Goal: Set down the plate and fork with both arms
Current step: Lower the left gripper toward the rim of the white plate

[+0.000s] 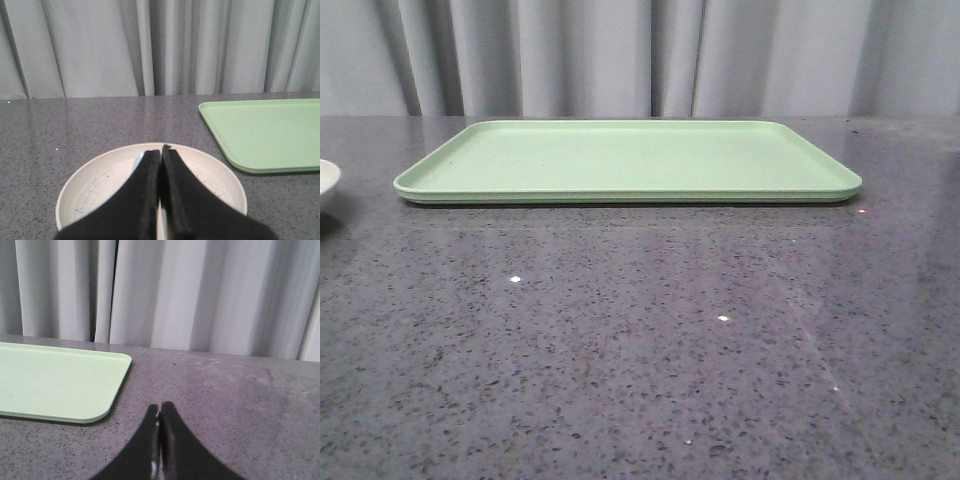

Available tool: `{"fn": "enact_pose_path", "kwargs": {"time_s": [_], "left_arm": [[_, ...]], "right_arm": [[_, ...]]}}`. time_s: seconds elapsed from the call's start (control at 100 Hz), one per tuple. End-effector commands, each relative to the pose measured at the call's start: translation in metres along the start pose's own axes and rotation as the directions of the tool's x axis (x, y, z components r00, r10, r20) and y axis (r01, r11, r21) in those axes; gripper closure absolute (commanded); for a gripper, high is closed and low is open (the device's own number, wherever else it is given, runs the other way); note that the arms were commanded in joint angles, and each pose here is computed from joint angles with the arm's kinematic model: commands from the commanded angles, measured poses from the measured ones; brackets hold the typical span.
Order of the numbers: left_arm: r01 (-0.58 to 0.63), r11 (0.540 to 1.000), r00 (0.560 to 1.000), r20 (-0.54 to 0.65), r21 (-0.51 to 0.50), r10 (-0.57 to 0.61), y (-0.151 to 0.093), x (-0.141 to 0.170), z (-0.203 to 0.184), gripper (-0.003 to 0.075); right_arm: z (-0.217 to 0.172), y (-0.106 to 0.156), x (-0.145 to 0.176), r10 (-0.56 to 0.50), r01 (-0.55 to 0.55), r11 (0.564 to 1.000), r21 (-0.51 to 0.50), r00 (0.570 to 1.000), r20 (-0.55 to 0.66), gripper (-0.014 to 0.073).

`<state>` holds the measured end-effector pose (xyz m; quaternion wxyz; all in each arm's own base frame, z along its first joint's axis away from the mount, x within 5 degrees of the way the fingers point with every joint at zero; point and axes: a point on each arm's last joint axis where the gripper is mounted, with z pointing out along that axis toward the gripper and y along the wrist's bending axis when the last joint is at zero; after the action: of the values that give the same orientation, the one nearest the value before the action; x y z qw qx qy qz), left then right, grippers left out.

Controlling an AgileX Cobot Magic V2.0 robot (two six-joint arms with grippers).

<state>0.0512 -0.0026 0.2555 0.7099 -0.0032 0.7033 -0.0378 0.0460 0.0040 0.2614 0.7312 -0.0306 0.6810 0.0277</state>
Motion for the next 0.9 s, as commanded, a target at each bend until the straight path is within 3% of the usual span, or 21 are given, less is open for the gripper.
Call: {"fn": "enact_pose_path", "kwargs": {"time_s": [0.0, 0.28, 0.5, 0.59, 0.89], "left_arm": [[0.018, 1.000, 0.999, 0.040, 0.014, -0.018, -0.003, -0.037, 0.002, 0.0741], [0.015, 1.000, 0.968, -0.252, -0.002, -0.015, -0.007, -0.094, 0.021, 0.0741], [0.043, 0.999, 0.855, -0.517, -0.003, -0.038, -0.011, -0.119, 0.037, 0.0741], [0.056, 0.998, 0.833, -0.551, 0.000, -0.047, -0.013, -0.123, 0.042, 0.0741], [0.056, 0.998, 0.818, -0.573, -0.003, -0.048, -0.013, -0.121, 0.049, 0.0741]], "right_arm": [[0.000, -0.001, -0.038, -0.016, 0.015, 1.000, 0.009, 0.999, 0.042, 0.0664], [0.018, -0.001, -0.088, -0.015, 0.015, 1.000, -0.001, 0.977, -0.214, 0.0664], [0.037, -0.001, -0.098, -0.014, 0.010, 1.000, -0.011, 0.873, -0.487, 0.0664], [0.044, -0.001, -0.098, -0.014, 0.008, 1.000, -0.012, 0.846, -0.532, 0.0664], [0.048, -0.001, -0.096, -0.014, 0.008, 1.000, -0.012, 0.843, -0.538, 0.0664]]}}
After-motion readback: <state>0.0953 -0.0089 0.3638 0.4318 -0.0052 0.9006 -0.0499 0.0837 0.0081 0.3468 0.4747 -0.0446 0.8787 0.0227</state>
